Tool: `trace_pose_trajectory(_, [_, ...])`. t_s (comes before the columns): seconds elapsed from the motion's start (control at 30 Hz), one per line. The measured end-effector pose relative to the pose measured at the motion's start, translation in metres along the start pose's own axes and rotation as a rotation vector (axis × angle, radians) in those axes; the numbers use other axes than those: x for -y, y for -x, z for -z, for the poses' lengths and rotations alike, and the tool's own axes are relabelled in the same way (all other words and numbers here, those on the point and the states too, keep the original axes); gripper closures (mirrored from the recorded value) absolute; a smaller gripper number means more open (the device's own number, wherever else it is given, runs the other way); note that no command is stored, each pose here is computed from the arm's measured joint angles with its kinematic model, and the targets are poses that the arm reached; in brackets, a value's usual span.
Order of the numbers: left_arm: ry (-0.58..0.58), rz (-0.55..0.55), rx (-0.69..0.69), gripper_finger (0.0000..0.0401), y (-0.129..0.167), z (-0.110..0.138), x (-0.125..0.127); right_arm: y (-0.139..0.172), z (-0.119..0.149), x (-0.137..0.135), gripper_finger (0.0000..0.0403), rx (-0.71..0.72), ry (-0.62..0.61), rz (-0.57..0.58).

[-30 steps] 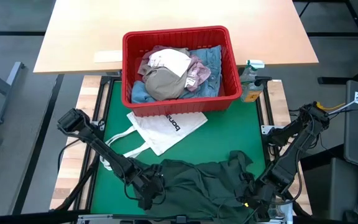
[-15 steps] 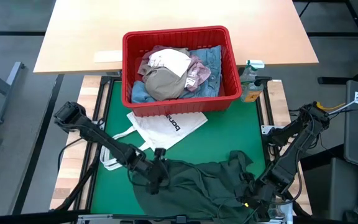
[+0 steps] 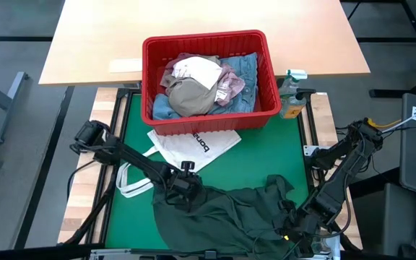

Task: Fold laundry
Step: Fold the green shirt

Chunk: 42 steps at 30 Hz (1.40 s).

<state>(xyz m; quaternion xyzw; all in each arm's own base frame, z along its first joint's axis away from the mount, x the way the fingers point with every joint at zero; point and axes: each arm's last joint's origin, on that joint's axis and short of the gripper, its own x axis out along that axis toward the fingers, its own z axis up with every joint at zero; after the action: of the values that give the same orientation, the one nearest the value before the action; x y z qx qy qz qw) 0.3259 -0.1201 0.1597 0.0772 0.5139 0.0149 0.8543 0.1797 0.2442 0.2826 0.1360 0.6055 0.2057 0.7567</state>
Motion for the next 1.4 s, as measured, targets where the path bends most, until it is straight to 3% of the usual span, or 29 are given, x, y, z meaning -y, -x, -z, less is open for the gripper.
trace_pose_trajectory(0.37, [-0.052,0.013,-0.073,0.026,-0.024,0.006,-0.003,0.0,0.0,0.0,0.04,0.0,0.0,0.0])
trace_pose_trajectory(0.6, [-0.072,0.042,-0.078,0.0376,-0.024,0.006,-0.001,0.0,0.0,0.0,0.04,0.0,0.0,0.0])
trace_pose_trajectory(0.67, [-0.066,0.041,-0.078,0.0392,-0.024,0.006,-0.001,0.0,0.0,0.0,0.04,0.0,0.0,0.0])
trace_pose_trajectory(1.1, [-0.033,0.037,0.015,0.04,0.007,-0.004,-0.009,0.0,-0.001,0.0,0.04,0.015,0.0,0.013])
trace_pose_trajectory(1.4, [0.005,-0.038,0.08,0.0401,0.035,-0.008,-0.018,0.0,-0.002,0.002,0.04,0.078,-0.001,0.072])
